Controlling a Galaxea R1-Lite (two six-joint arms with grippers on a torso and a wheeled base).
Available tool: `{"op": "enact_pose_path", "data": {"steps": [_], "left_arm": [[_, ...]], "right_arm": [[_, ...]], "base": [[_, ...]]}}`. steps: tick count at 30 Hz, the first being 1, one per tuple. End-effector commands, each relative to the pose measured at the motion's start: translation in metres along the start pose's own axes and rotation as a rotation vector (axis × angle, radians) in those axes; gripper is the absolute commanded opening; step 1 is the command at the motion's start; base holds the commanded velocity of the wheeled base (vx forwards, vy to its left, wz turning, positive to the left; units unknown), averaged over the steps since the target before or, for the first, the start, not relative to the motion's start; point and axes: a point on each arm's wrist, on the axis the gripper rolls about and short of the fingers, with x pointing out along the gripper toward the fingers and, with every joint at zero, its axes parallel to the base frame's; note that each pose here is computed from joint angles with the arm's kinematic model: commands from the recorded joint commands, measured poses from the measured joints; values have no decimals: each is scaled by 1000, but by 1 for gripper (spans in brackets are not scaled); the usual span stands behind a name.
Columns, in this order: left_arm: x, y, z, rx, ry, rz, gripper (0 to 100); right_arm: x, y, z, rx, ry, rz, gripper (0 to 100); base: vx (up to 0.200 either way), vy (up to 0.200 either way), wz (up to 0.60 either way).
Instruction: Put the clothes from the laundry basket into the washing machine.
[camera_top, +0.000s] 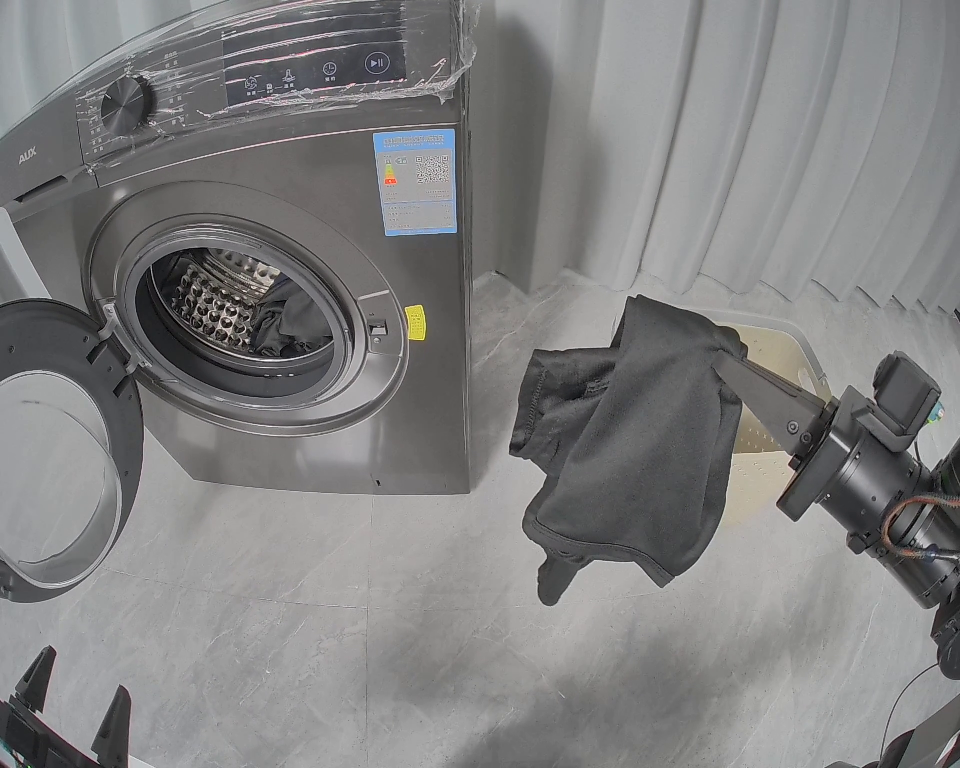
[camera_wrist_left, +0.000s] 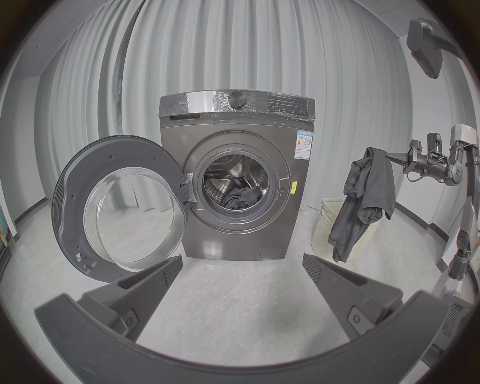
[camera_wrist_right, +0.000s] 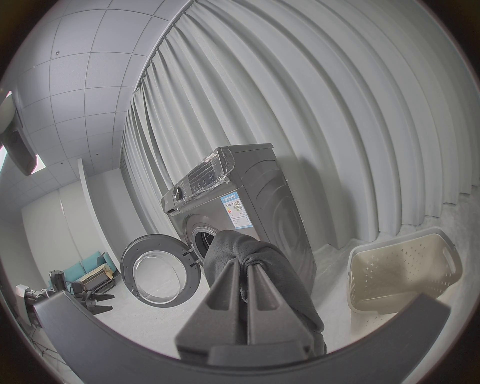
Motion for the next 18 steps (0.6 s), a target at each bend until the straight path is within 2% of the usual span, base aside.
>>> {"op": "enact_pose_path", "data": {"steps": [1,18], "left_arm": [[1,0,-5,0,8,1,100],[1,0,-5,-1,8,-1,100]], "right_arm": [[0,0,-1,0,3,0,0],[2,0,-2,0,8,0,0]], "base": [[0,200,0],[0,200,0]]}}
